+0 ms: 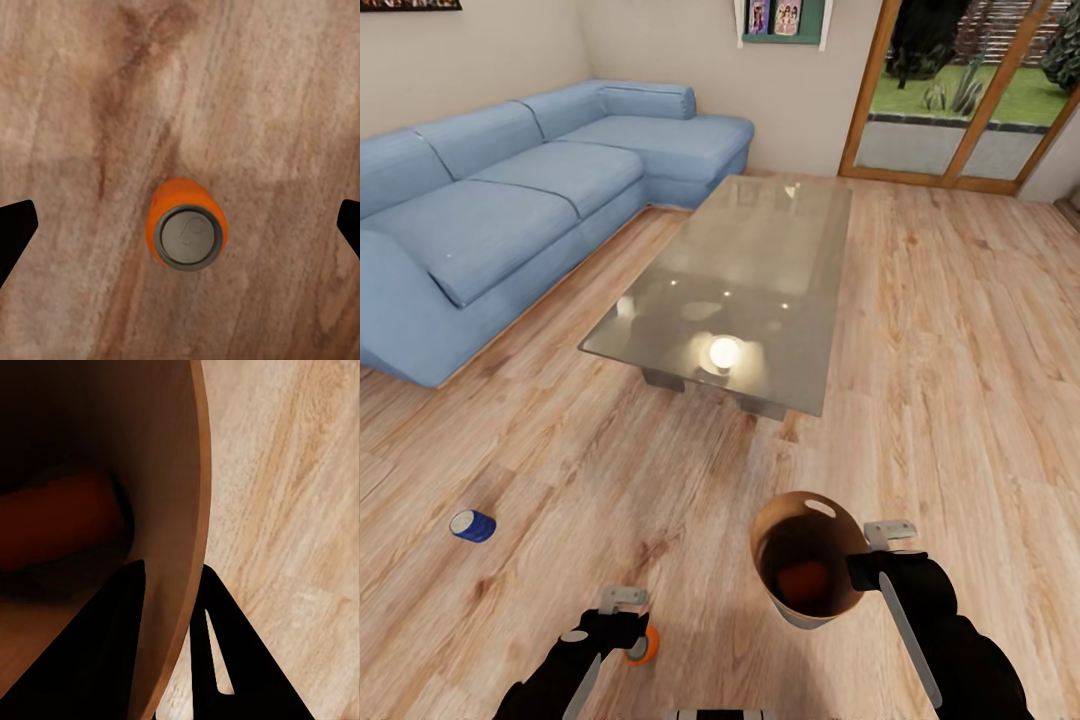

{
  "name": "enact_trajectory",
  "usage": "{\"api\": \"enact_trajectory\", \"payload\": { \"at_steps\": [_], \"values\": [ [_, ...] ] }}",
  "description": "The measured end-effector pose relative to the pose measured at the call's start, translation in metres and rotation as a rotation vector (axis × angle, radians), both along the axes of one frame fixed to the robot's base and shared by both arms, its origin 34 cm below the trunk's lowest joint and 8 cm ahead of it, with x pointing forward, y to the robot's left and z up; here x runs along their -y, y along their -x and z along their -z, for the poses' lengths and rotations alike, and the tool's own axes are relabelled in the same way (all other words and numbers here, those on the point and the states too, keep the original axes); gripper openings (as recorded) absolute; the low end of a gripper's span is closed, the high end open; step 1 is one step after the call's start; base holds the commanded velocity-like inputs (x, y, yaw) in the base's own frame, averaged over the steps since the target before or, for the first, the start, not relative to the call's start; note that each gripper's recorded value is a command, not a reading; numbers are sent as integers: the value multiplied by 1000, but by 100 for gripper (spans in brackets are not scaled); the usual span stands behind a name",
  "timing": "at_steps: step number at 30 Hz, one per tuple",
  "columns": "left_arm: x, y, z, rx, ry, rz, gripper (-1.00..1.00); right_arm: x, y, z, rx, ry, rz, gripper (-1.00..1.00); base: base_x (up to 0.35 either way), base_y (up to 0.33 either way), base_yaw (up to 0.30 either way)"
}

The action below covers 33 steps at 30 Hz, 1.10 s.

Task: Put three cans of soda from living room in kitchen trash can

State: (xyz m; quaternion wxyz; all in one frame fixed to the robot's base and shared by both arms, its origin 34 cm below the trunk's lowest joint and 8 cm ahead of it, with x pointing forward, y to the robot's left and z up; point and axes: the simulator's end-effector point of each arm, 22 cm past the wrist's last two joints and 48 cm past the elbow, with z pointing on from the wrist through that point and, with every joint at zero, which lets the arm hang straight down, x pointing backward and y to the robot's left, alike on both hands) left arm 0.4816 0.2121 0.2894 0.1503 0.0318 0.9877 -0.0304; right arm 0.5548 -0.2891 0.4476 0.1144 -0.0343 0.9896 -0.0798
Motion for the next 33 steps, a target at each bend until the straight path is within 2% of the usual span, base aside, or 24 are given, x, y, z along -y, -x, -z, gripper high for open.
{"api": "enact_trajectory", "payload": {
  "at_steps": [16,26,33],
  "values": [
    [0,7,6,-18,2,-2,100,-1,4,7,-17,-3,1,-100,0,0,0],
    [0,12,27,-23,3,-4,100,-1,8,28,-16,-4,-1,-100,0,0,0],
    [0,11,27,-21,2,-2,100,-1,6,26,-11,-4,-1,-100,0,0,0]
  ]
}}
